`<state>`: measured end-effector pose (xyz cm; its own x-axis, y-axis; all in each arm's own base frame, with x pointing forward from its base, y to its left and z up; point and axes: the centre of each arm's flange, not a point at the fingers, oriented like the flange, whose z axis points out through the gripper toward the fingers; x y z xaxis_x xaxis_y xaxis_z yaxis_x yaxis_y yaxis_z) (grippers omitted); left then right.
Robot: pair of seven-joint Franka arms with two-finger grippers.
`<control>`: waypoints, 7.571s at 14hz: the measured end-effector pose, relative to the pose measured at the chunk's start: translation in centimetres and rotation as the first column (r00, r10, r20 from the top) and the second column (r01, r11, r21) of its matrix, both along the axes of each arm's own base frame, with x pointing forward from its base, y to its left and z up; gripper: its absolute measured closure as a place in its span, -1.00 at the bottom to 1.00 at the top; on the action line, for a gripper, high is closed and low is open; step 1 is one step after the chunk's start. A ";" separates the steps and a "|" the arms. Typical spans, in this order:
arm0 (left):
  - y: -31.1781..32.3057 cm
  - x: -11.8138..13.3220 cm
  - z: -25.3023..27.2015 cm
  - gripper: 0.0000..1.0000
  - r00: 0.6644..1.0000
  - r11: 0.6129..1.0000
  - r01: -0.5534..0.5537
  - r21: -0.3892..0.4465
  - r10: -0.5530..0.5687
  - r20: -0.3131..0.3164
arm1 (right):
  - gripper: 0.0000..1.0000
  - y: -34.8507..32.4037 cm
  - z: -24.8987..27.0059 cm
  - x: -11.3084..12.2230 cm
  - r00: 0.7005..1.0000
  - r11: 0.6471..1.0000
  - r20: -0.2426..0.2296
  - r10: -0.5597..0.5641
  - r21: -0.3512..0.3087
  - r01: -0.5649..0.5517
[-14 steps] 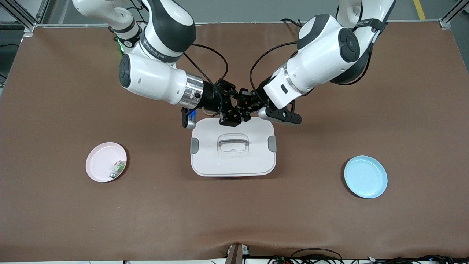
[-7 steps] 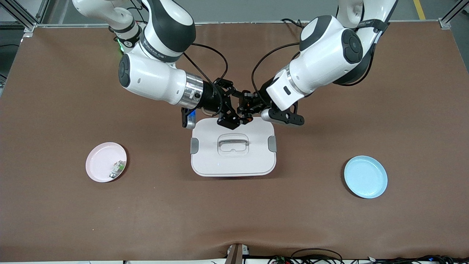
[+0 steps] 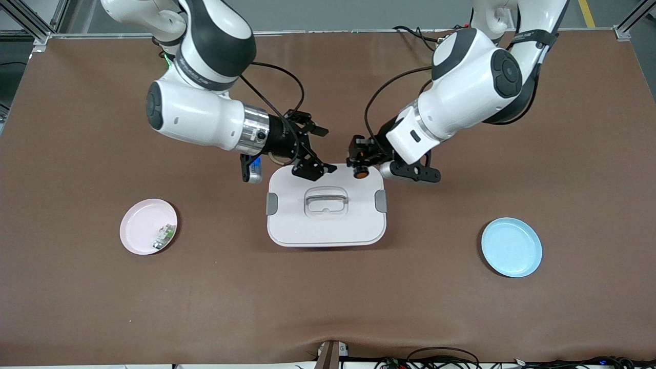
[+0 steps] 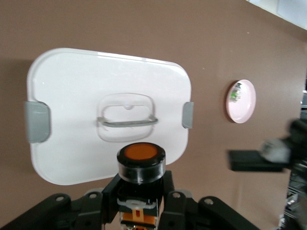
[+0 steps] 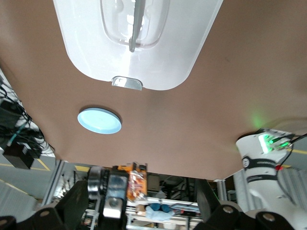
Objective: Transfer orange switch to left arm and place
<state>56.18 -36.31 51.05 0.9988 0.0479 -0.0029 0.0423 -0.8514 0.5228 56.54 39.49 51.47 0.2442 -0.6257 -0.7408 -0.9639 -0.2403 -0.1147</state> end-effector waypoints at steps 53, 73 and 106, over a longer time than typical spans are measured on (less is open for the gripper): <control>40.6 13.2 -30.7 0.22 -0.040 -0.058 0.772 0.632 -0.998 -0.044 | -1.00 -41.0 12.7 -2.3 0.246 0.215 0.077 0.966 -0.766 -0.606; 38.2 14.4 -13.4 -1.00 0.764 0.649 0.549 0.526 -0.645 0.000 | -1.00 -38.5 19.9 -9.8 0.177 0.163 0.046 0.983 -0.656 -0.737; 35.3 -0.7 12.5 -1.00 0.998 0.813 -0.062 0.579 0.065 0.017 | -1.00 -44.5 9.3 1.5 0.323 0.264 0.057 0.945 -0.714 -0.648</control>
<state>55.44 -1.05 63.55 0.9936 0.1050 0.0420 0.1077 -0.9920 -0.0664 58.08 -5.01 60.79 0.9954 -0.0780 -0.0558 -0.0760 -0.9964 0.0368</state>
